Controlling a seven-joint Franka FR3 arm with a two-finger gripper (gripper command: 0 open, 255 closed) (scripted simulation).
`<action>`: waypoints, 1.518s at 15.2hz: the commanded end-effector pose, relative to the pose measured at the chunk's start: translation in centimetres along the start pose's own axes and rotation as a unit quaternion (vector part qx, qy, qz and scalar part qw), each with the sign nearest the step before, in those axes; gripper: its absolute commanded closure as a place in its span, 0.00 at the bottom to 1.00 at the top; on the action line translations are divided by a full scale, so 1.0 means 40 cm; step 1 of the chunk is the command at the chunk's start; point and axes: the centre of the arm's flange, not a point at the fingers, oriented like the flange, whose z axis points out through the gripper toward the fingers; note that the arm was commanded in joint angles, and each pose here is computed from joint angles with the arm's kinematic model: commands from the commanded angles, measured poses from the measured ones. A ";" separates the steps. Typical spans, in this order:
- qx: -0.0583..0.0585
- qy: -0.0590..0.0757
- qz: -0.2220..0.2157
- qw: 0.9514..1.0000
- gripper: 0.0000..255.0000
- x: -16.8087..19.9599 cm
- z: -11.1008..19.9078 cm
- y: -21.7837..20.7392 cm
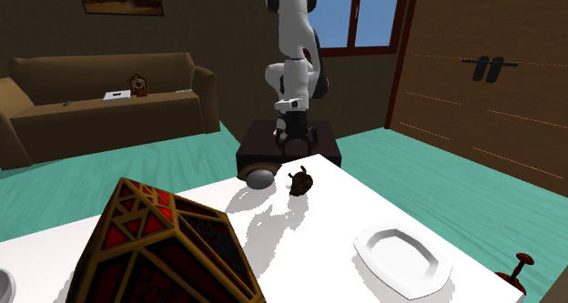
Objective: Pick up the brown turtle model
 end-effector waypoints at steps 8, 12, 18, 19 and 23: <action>0.002 0.016 -0.019 1.000 0.00 -0.014 0.163 -0.022; 0.002 0.016 -0.019 1.000 1.00 -0.020 0.183 -0.024; 0.002 0.016 -0.020 1.000 1.00 -0.021 0.184 -0.023; 0.002 0.016 -0.020 1.000 1.00 -0.021 0.187 -0.022; 0.002 0.016 -0.019 1.000 1.00 -0.012 0.157 -0.022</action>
